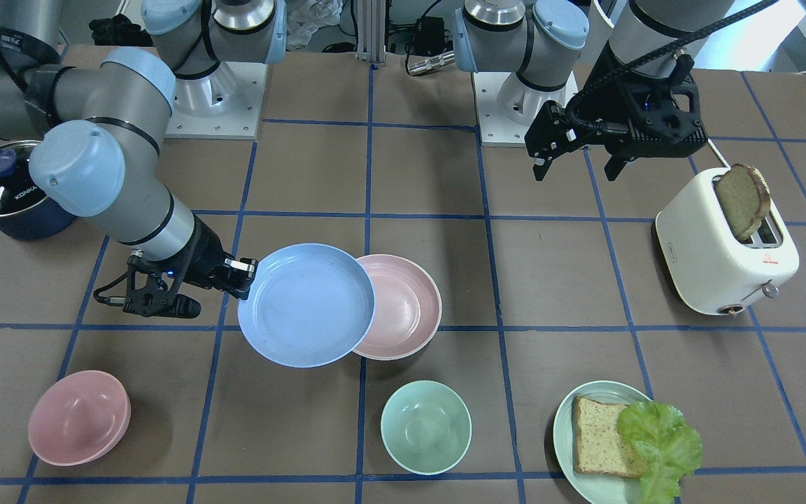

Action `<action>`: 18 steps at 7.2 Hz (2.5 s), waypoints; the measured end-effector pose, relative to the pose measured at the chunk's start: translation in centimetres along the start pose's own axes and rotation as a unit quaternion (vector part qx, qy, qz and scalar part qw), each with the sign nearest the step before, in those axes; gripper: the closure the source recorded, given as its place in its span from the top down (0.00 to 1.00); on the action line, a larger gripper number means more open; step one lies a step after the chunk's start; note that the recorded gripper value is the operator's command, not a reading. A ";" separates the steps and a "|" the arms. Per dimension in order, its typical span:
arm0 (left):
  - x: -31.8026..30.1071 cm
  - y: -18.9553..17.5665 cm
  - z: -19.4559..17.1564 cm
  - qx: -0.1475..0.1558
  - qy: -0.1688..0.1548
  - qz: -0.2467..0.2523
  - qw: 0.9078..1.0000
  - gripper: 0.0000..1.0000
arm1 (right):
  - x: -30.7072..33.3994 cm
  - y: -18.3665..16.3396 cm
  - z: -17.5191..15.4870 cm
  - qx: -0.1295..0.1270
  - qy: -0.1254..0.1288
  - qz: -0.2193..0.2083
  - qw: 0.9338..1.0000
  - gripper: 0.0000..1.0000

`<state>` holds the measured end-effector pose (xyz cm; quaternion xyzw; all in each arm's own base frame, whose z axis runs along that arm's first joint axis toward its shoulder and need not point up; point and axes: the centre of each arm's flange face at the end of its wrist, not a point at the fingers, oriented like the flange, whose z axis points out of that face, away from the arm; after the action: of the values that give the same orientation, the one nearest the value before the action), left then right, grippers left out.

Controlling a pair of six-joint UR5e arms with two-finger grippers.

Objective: Stack three plates with pink and blue
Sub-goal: 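Carry the light blue plate with the right gripper over the pink plate, then lower the light blue plate onto the pink plate and open the right gripper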

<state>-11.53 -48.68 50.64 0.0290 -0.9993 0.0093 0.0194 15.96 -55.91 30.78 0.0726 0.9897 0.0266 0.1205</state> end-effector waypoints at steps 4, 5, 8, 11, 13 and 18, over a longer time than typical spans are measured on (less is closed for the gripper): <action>0.0 0.0 0.0 0.000 0.001 0.002 1.000 1.00 | -7.1 1.9 4.2 0.019 0.007 0.007 1.000 0.04; 0.0 0.0 -0.1 0.001 0.001 0.002 1.000 1.00 | -8.0 2.3 5.1 0.021 0.011 0.004 1.000 0.04; -0.1 0.0 -0.1 0.001 0.002 0.003 1.000 1.00 | -7.7 3.8 7.9 0.034 0.010 0.000 0.999 0.04; -0.2 0.0 -0.2 0.002 0.002 0.003 1.000 1.00 | -7.3 4.5 9.1 0.037 0.006 0.006 0.999 0.04; -0.3 -0.1 -0.3 0.003 0.001 0.003 1.000 1.00 | -7.6 4.6 9.5 0.036 0.007 0.008 0.999 0.04; -0.3 -0.1 -0.3 0.003 0.001 0.003 1.000 1.00 | -8.5 5.2 10.0 0.036 0.008 0.000 0.999 0.06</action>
<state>-11.24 -48.72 50.94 0.0259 -0.9994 0.0120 0.0202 27.21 -51.73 23.43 0.0769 0.9910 -0.0086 0.1095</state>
